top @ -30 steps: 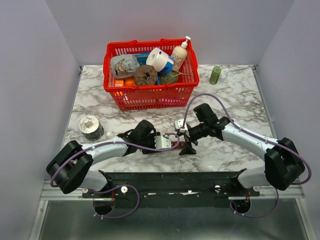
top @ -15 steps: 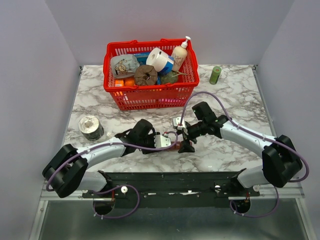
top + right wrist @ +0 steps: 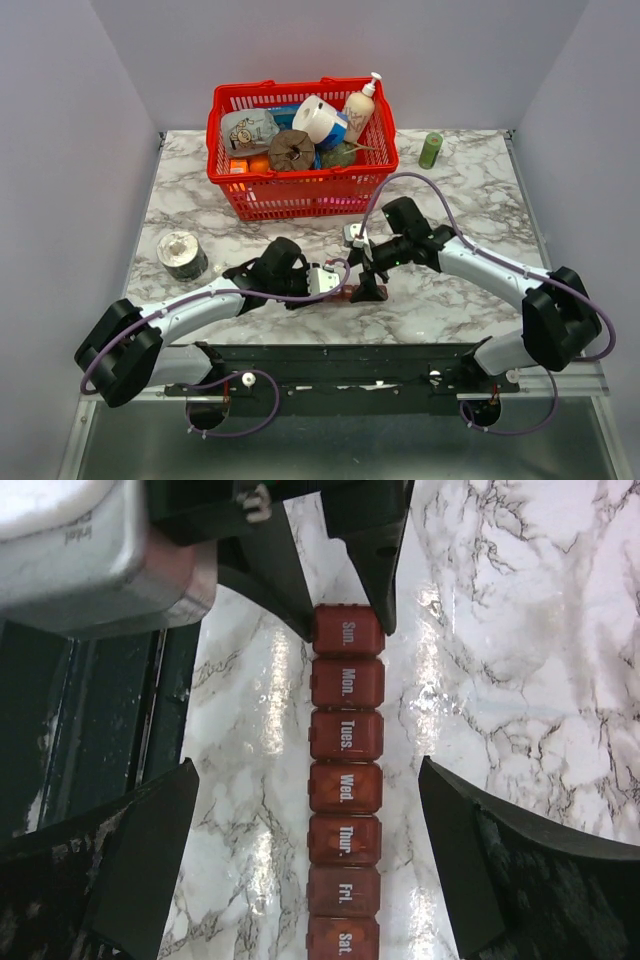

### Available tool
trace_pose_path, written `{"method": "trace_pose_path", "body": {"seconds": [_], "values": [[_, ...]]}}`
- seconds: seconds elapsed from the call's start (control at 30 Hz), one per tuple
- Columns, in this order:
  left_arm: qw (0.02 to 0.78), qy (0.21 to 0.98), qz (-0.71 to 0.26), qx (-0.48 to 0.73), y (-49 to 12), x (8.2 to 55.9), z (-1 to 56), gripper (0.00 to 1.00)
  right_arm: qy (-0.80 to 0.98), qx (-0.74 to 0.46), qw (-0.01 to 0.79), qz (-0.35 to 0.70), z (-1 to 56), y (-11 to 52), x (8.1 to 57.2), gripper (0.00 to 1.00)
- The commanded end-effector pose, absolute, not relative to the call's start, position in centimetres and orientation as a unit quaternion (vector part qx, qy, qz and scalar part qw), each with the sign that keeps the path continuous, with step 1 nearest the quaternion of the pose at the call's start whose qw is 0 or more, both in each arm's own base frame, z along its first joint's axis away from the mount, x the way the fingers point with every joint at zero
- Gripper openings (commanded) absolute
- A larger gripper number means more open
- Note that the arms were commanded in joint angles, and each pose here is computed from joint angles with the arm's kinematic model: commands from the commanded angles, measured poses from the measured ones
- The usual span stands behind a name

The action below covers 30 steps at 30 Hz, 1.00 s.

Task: Sort the pills into containers

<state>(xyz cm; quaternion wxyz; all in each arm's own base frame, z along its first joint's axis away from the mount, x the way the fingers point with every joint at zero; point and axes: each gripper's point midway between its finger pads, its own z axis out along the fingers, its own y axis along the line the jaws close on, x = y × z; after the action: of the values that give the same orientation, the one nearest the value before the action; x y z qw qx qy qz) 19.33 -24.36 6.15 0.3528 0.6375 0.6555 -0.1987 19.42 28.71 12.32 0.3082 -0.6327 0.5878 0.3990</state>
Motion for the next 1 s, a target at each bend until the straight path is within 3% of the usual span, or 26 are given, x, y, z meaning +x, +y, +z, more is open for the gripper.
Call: {"method": "trace_pose_path", "body": {"seconds": [0.0,0.3,0.97], "values": [[0.376,0.637,-0.221,0.636,-25.5,19.4,8.2,0.00,0.596,-0.613,0.296,0.425,12.7,29.9,19.6,1.00],[0.409,0.628,-0.231,0.620,-25.9,19.4,10.1,0.00,0.623,-0.600,0.267,0.425,11.3,29.5,19.4,1.00],[0.419,0.617,-0.260,0.613,-26.5,18.8,11.1,0.00,0.607,-0.657,0.290,0.340,9.3,30.9,20.9,0.98]]}}
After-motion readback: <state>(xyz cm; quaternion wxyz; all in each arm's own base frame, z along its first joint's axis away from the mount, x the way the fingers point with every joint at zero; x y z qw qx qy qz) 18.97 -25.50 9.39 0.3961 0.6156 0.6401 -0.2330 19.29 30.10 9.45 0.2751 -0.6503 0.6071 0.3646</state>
